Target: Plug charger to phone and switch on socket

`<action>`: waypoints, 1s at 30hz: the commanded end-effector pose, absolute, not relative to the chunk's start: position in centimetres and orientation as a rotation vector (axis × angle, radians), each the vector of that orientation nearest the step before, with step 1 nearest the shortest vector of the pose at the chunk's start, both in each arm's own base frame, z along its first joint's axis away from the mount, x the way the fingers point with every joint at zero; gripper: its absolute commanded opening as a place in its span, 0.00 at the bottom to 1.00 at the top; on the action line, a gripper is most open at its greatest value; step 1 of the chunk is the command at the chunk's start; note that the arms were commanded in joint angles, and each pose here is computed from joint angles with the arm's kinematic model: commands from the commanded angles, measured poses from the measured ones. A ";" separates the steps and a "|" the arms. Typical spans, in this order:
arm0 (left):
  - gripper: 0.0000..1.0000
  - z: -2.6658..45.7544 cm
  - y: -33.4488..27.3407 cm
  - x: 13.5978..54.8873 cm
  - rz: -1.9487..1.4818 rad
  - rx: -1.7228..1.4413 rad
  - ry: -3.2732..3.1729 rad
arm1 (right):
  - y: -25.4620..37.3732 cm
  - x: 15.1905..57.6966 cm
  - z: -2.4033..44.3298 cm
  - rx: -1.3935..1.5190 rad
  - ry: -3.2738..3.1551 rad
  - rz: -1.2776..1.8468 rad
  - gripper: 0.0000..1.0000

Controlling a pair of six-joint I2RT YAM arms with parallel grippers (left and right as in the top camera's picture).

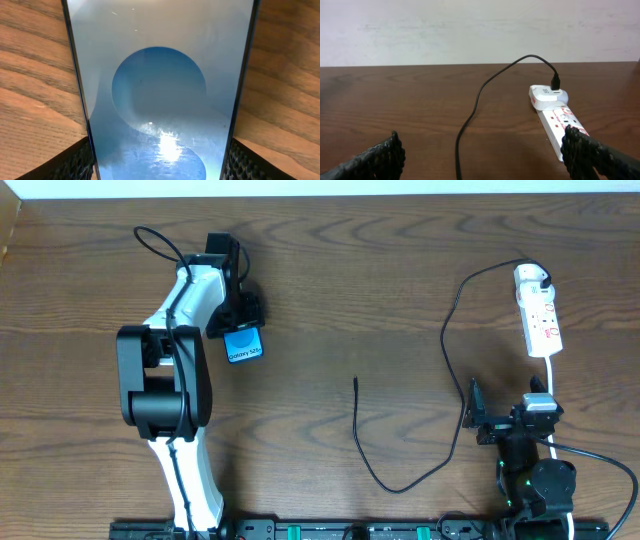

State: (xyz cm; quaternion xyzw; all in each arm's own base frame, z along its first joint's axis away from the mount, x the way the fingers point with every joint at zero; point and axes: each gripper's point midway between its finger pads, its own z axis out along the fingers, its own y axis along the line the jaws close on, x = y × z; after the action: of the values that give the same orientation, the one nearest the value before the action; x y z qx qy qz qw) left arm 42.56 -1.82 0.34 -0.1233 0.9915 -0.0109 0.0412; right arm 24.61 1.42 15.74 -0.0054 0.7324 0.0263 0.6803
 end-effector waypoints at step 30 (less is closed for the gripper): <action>0.07 11.3 -10.1 43.0 -0.830 -0.309 2.838 | 1.5 24.6 15.7 -0.005 1.643 0.067 0.99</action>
State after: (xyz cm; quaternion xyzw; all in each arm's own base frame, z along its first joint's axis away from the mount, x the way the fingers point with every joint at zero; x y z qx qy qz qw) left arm 42.62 -6.89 7.15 -0.1094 0.9771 -0.1672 0.0733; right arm 24.61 1.42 15.74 -0.0053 0.7324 0.0265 0.6803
